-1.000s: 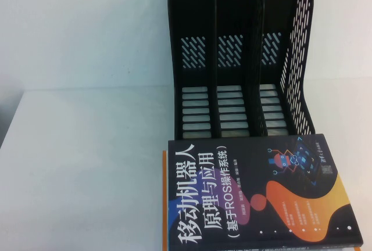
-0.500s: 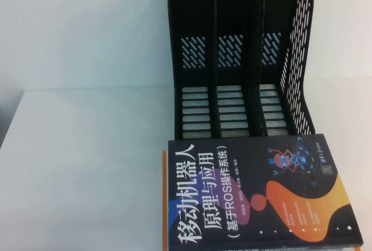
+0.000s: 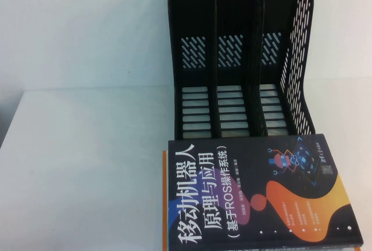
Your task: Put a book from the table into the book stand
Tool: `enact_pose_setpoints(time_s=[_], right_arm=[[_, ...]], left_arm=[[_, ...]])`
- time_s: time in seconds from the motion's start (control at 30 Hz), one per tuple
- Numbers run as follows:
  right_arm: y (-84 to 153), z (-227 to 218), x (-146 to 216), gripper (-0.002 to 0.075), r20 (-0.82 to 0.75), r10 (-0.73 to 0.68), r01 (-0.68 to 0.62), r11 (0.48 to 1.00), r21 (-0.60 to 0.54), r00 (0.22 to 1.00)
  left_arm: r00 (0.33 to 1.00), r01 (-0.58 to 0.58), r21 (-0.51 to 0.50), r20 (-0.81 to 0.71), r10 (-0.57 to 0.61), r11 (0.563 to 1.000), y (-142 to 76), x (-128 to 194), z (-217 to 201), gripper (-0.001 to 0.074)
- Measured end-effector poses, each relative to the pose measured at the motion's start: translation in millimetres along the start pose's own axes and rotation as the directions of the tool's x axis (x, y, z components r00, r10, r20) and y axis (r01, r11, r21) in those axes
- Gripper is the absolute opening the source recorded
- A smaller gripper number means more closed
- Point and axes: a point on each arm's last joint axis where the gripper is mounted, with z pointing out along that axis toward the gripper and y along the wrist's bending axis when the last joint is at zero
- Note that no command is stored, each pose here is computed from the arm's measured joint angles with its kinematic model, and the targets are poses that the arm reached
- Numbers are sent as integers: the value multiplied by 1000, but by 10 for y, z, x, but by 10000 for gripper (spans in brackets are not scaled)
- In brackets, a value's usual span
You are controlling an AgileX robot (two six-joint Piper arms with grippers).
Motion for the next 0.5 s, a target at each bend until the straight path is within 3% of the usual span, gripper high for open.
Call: enact_pose_setpoints(time_s=[0.27,0.5], right_arm=[[-25,-36,-254,-3,279,-4,-4,1000,27,960],[-35,-69,-346,-3,381,1,-15,999,35,925]], left_arm=[[969,-2,18,246,-2,1000,-16,-224,-28,-4],[939,-4,25,345,-4,1000,-23,-314,-56,-4]])
